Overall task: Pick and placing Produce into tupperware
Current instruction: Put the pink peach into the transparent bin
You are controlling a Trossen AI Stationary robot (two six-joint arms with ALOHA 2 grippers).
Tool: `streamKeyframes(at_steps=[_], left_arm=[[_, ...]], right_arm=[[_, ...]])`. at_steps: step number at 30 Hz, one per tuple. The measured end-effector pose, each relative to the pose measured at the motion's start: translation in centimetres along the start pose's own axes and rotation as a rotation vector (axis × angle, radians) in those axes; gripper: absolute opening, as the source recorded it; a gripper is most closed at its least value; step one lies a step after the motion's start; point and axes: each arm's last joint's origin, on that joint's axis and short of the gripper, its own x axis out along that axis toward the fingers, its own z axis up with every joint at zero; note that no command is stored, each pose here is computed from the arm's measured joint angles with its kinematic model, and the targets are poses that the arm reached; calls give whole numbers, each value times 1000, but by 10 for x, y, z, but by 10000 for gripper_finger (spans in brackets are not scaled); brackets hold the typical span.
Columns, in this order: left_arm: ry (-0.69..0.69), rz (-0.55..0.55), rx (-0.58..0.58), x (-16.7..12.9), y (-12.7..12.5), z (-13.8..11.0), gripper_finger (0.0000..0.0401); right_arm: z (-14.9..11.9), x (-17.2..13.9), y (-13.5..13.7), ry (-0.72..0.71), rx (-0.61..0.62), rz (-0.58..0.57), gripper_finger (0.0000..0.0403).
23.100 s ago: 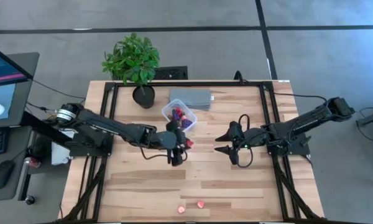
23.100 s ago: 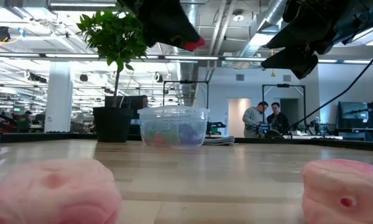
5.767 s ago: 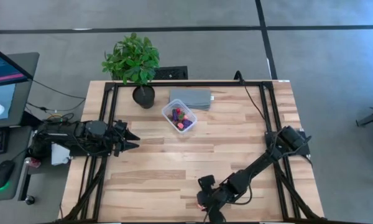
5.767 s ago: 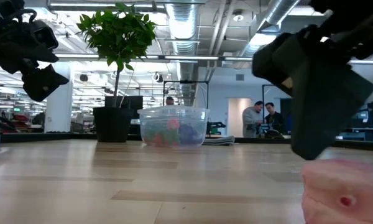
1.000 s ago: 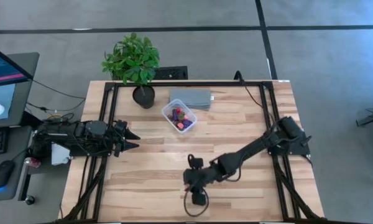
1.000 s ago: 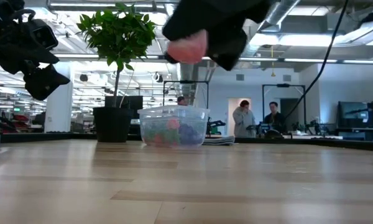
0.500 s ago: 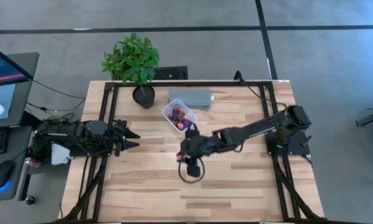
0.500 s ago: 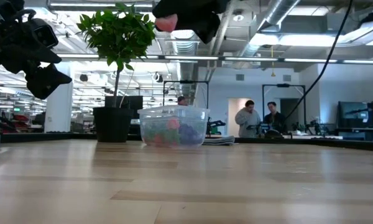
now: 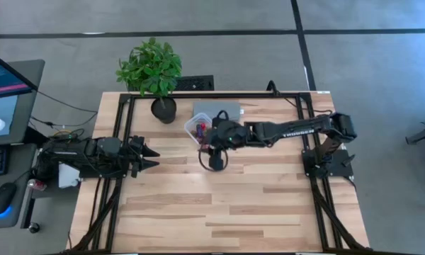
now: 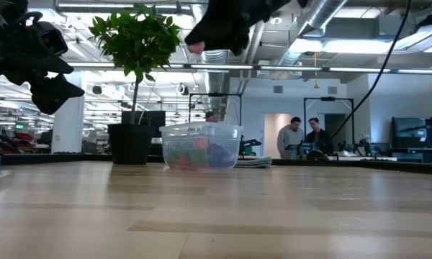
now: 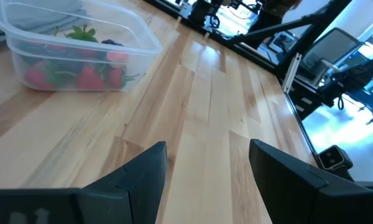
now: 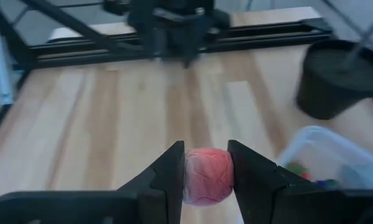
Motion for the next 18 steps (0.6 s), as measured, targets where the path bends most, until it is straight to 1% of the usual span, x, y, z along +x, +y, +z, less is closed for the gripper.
streamKeyframes(at_steps=[5, 12, 18], left_arm=[[-1, 1, 0, 0, 0, 0, 219], [-2, 3, 0, 0, 0, 0, 219], [-14, 23, 0, 0, 1, 0, 219]], right_arm=[[1, 2, -27, -10, -1, -57, 139], [0, -1, -65, -9, 36, -137, 140], [-2, -4, -90, -7, 54, -189, 138]])
